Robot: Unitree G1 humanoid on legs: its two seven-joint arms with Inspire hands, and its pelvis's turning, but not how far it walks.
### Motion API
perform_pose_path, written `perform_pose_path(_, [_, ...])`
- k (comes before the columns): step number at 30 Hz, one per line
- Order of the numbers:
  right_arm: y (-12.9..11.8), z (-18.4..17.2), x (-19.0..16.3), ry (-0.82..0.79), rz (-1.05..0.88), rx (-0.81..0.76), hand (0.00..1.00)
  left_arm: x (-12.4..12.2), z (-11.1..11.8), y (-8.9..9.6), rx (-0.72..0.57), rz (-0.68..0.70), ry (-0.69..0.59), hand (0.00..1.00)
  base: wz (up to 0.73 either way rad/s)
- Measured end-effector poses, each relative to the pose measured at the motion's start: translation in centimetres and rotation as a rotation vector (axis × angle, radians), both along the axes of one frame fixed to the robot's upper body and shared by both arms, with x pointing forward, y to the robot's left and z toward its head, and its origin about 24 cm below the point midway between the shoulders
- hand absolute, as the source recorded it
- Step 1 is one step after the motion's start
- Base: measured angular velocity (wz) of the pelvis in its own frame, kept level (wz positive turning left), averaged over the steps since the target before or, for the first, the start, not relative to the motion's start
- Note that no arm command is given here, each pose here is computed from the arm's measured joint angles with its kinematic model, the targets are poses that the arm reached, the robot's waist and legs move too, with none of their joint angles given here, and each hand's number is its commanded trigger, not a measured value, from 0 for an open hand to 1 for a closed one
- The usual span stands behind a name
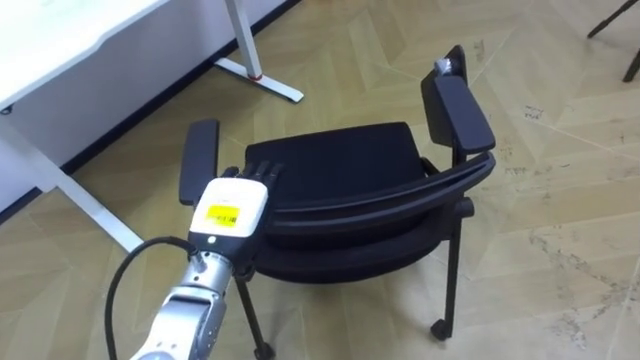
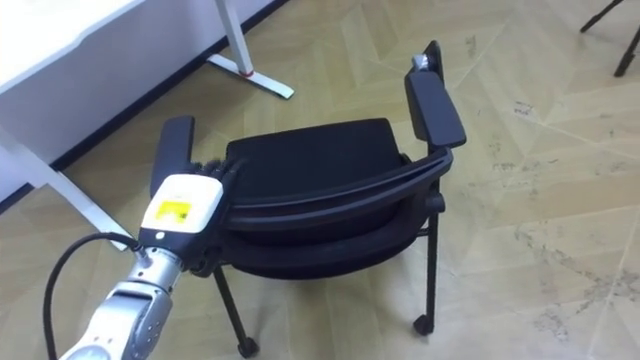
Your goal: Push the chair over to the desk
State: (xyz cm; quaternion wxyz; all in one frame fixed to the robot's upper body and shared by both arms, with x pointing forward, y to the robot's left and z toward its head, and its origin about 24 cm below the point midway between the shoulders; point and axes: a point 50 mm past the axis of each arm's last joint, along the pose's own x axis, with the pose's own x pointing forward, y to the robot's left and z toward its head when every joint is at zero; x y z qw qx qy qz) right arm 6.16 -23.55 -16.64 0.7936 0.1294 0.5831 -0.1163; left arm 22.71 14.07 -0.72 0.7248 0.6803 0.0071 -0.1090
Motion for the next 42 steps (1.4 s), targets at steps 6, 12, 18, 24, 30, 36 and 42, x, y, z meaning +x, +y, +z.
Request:
perform_pose_path(6, [0.0, 0.0, 0.1, 0.001, -0.001, -0.004, 0.0, 0.2, -0.2, 0.0, 0.002, 0.008, 0.008, 1.0, -0.01])
perform_pose_path(12, [0.1, 0.0, 0.3, -0.005, -0.003, -0.01, 0.0, 0.6, 0.0, 0.3, 0.013, 0.013, 0.004, 1.0, -0.03])
perform_pose_path(18, [-0.2, 0.3, 1.2, -0.012, 0.105, -0.082, 0.0, 0.4, 0.2, 0.4, 0.014, -0.009, -0.021, 1.0, 0.0])
perform_pose_path(24, [-1.3, 0.7, 1.9, 0.0, 0.213, -0.23, 0.0, 0.3, 0.1, 0.7, 0.025, -0.015, -0.017, 1.0, -0.02])
perform_pose_path(30, [-3.6, 2.0, 3.8, -0.024, 0.337, -0.491, 0.0, 0.3, 0.1, 0.9, 0.022, -0.013, -0.027, 1.0, -0.05])
perform_pose_path(36, [-5.5, 4.7, 7.6, -0.147, 0.422, -0.793, 0.0, 0.2, 0.3, 1.1, 0.022, -0.011, -0.033, 1.0, -0.06])
perform_pose_path(42, [-5.5, 7.7, 10.9, -0.315, 0.5, -1.058, 0.0, 0.2, 0.7, 1.0, 0.012, -0.029, -0.052, 1.0, 0.0])
